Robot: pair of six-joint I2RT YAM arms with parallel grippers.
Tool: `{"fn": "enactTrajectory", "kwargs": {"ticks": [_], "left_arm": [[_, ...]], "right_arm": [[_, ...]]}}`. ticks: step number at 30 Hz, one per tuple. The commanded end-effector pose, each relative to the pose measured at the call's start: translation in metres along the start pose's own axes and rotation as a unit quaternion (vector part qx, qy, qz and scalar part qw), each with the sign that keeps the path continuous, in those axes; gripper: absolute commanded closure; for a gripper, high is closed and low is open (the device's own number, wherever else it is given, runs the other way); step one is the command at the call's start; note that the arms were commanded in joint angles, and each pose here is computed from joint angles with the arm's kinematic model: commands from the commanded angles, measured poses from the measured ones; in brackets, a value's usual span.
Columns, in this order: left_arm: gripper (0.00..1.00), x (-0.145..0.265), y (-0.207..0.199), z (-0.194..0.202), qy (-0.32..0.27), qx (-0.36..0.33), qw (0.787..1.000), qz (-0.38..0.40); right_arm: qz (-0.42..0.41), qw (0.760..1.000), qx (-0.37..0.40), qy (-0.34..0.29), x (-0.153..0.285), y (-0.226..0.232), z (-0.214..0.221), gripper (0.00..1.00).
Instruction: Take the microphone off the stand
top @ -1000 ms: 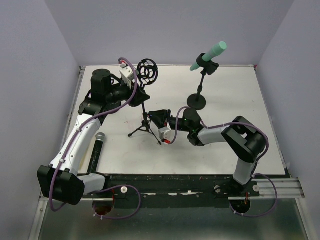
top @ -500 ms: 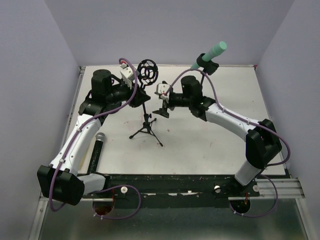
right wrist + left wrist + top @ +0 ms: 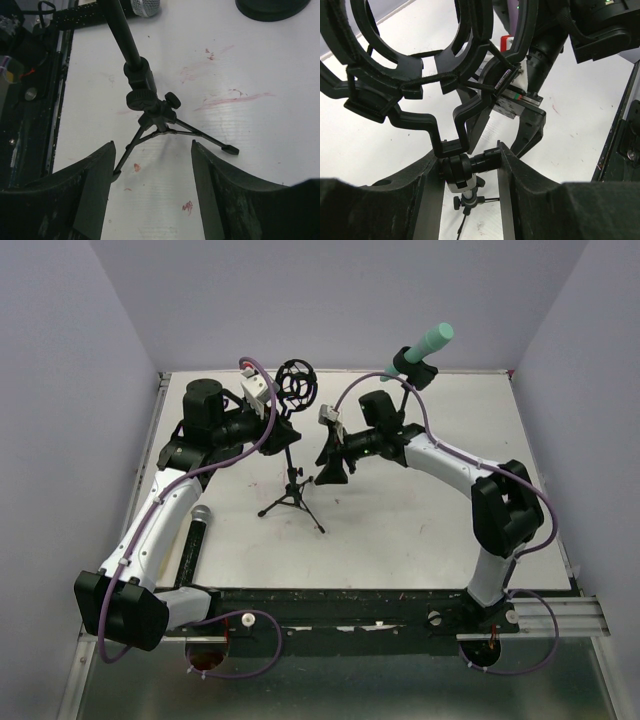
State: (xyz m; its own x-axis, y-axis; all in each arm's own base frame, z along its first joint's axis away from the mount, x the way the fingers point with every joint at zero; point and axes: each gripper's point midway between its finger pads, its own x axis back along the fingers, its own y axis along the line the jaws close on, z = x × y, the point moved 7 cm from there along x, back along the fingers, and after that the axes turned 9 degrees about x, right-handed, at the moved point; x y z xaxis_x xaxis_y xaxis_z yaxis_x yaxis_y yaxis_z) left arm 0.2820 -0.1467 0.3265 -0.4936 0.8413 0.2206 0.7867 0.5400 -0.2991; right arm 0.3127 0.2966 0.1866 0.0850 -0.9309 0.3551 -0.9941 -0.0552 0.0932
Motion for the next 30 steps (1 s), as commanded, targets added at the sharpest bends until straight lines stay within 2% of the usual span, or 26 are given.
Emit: {"fn": "enactTrajectory", "kwargs": {"ticks": [1,16,24,30], "left_arm": [[1.00,0.004,-0.001,-0.002,-0.012,-0.017,1.000,0.003],[1.00,0.003,0.004,-0.003,-0.015,-0.004,1.000,0.000],[1.00,0.003,0.007,-0.002,-0.013,0.000,1.000,-0.004],[1.00,0.004,0.008,-0.004,-0.018,0.020,1.000,-0.009]], "right_arm": [[-0.030,0.998,-0.022,-0.052,-0.010,-0.006,-0.025,0.34],[-0.057,0.995,-0.055,-0.054,-0.030,-0.006,-0.019,0.44],[-0.060,0.996,-0.051,-0.051,-0.038,-0.006,-0.016,0.62],[-0.049,0.997,-0.031,-0.056,-0.036,-0.006,-0.023,0.94]]}}
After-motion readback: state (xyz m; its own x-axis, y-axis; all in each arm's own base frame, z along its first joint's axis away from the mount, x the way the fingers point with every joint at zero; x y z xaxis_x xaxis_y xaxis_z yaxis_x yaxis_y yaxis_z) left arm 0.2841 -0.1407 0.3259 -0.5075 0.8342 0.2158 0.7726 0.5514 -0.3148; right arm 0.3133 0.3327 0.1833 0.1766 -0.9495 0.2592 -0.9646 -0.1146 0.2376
